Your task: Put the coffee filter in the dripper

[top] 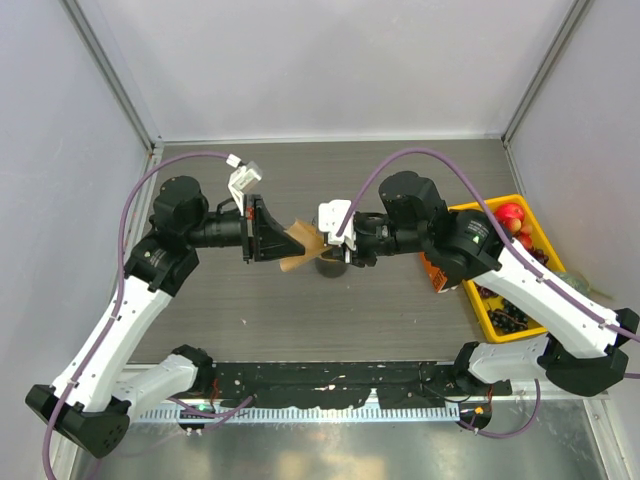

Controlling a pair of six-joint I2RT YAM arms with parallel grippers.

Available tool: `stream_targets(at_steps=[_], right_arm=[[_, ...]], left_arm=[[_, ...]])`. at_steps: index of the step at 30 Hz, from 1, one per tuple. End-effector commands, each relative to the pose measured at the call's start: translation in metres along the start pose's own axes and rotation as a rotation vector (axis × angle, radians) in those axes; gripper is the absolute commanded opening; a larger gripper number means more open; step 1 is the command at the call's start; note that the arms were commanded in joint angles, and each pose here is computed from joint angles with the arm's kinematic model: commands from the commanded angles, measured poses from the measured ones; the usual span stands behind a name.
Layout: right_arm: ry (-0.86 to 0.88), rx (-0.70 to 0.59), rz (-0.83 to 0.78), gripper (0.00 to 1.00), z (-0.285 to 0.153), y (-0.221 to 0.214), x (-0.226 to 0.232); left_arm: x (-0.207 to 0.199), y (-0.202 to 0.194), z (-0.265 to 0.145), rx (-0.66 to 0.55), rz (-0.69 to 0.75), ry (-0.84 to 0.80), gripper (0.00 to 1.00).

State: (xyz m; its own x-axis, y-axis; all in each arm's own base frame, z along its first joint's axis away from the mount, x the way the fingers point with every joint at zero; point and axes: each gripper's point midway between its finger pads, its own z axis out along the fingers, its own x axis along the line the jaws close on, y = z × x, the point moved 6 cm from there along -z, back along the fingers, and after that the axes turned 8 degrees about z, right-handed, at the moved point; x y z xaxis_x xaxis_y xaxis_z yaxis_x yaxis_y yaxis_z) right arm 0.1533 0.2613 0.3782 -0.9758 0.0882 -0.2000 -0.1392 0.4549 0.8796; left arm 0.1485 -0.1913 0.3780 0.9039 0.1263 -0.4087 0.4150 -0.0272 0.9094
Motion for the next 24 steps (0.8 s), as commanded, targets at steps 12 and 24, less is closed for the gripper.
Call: stream_targets(at_steps=[12, 24], right_arm=[[-0.043, -0.088, -0.041, 0.17, -0.020, 0.016, 0.002], [-0.015, -0.136, 0.043, 0.05, -0.022, 0.021, 0.008]], left_arm=[[-0.010, 0.010, -0.016, -0.013, 0.182, 0.087, 0.43], [-0.032, 0.005, -0.059, -0.022, 0.532, 0.077, 0.99]])
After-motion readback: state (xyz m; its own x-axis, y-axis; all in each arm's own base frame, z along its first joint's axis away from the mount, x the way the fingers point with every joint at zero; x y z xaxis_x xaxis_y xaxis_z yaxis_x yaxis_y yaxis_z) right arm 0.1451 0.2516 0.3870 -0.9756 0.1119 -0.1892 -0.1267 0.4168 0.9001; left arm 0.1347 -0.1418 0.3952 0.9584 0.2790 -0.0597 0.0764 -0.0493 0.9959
